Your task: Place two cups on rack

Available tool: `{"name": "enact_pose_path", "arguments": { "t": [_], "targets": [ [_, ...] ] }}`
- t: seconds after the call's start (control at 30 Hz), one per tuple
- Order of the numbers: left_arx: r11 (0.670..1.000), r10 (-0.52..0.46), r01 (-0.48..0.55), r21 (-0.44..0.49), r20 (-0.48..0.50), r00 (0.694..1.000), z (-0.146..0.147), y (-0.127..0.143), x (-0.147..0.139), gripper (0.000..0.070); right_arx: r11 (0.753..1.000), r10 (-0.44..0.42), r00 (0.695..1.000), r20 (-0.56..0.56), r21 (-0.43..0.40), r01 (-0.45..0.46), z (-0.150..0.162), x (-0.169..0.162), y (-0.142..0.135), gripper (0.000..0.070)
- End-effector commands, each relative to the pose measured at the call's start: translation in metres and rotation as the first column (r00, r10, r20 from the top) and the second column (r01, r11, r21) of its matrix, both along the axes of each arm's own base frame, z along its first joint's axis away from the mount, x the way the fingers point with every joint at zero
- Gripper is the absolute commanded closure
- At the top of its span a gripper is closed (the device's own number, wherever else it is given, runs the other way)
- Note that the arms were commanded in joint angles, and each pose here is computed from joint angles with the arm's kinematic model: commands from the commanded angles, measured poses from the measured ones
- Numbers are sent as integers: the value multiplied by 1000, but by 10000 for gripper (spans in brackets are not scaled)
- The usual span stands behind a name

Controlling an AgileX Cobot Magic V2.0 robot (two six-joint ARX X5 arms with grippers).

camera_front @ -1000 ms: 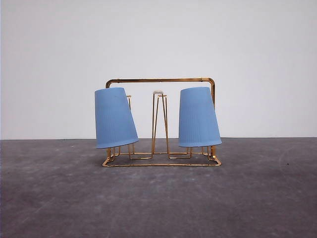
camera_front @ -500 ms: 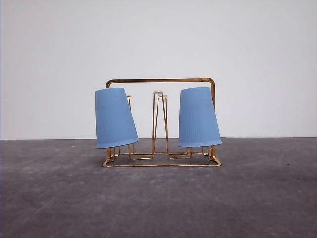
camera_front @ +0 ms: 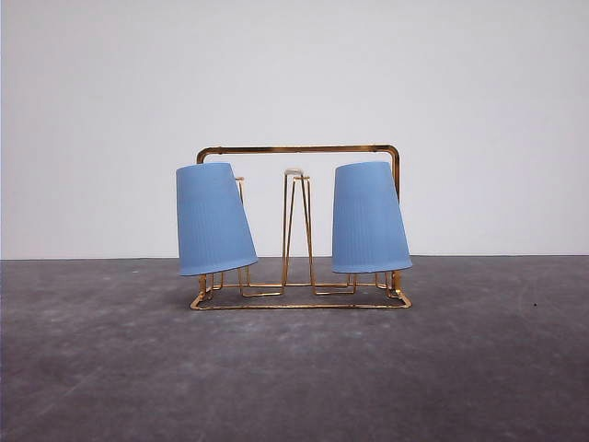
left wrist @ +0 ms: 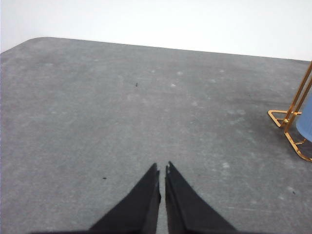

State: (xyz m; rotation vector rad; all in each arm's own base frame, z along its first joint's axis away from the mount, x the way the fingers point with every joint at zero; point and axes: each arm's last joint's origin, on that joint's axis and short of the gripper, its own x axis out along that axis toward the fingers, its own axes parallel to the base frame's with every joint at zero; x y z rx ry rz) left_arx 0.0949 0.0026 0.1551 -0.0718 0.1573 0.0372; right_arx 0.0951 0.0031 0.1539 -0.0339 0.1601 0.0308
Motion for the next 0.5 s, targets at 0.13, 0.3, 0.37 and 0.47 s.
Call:
{"name": "enact_pose_path", "arguments": {
  "t": [0.13,0.3,0.37,0.47],
  "targets": [
    [1000,5,-5,9,-19,1000,-5,0,1,700,999,-32,999,-10,-13,32,-4,1,-2,684],
    [1000,5,-4,9,-19,1000,-5,0,1,700,999,-39,999,8,-6,39,-2,1,-3,684],
    [1000,5,-5,9,-19,1000,-5,0,1,700,999,-39,999,15,-6,39,-2,1,-3,684],
    [1000,5,-5,9,-19,1000,-5,0,1,700,999,-39,999,15,-6,39,-2,1,-3,684]
  ]
}}
